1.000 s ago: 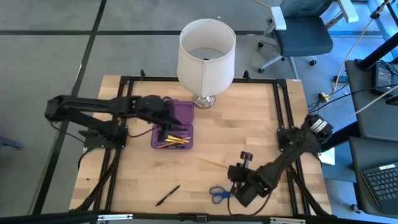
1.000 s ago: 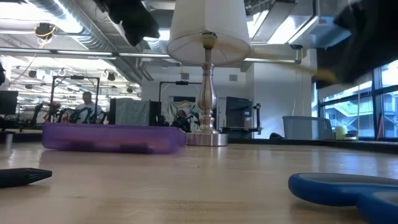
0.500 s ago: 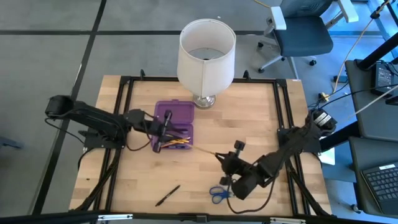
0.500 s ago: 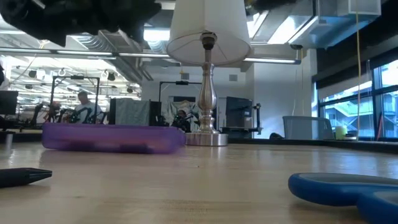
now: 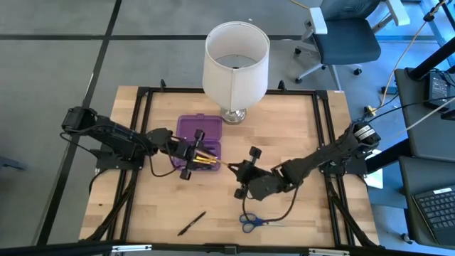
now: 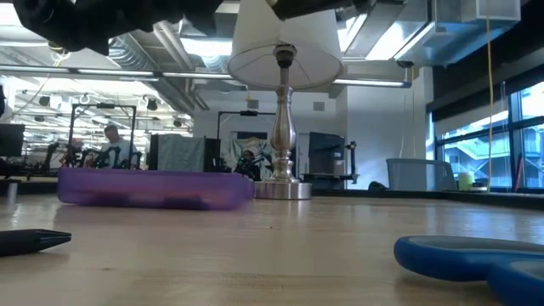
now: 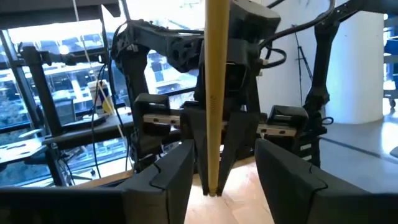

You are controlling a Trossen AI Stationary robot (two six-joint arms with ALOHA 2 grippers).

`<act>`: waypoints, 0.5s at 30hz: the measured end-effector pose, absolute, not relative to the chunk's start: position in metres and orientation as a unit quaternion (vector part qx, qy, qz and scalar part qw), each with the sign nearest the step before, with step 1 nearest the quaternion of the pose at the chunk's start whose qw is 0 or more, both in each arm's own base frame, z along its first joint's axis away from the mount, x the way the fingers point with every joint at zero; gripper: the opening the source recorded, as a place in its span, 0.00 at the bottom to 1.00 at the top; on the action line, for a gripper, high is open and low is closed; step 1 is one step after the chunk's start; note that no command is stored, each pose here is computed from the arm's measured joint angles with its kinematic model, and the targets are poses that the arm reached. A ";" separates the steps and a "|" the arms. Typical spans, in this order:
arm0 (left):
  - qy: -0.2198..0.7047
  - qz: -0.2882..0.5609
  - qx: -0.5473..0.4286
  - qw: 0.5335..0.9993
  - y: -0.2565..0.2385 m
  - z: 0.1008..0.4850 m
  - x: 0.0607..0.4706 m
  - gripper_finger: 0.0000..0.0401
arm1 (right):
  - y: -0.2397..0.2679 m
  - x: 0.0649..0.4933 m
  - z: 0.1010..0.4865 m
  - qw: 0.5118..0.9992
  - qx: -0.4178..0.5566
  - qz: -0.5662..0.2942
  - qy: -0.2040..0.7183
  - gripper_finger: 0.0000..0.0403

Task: Pick & place school supplies into a supply box
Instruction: Put the yellow pencil into the purple supply box

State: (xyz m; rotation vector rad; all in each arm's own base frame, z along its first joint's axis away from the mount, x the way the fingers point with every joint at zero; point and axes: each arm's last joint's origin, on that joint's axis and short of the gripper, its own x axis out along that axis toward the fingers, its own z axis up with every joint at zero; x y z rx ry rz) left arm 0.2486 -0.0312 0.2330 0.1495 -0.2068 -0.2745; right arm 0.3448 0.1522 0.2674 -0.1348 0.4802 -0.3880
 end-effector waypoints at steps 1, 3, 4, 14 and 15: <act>-0.103 -0.137 0.074 0.982 -0.031 0.234 0.249 0.41 | 0.151 0.346 0.268 0.951 -0.065 -0.187 0.237 0.10; -0.107 -0.137 0.074 0.982 -0.032 0.236 0.250 0.41 | 0.149 0.347 0.268 0.952 -0.063 -0.185 0.237 0.10; -0.109 -0.140 0.075 0.981 -0.032 0.237 0.250 0.41 | 0.149 0.348 0.268 0.952 -0.063 -0.185 0.236 0.10; -0.129 -0.137 0.072 0.979 -0.031 0.241 0.250 0.24 | 0.146 0.349 0.268 0.953 -0.061 -0.177 0.240 0.10; -0.130 -0.133 0.072 0.980 -0.031 0.242 0.250 0.20 | 0.146 0.349 0.268 0.953 -0.062 -0.176 0.240 0.10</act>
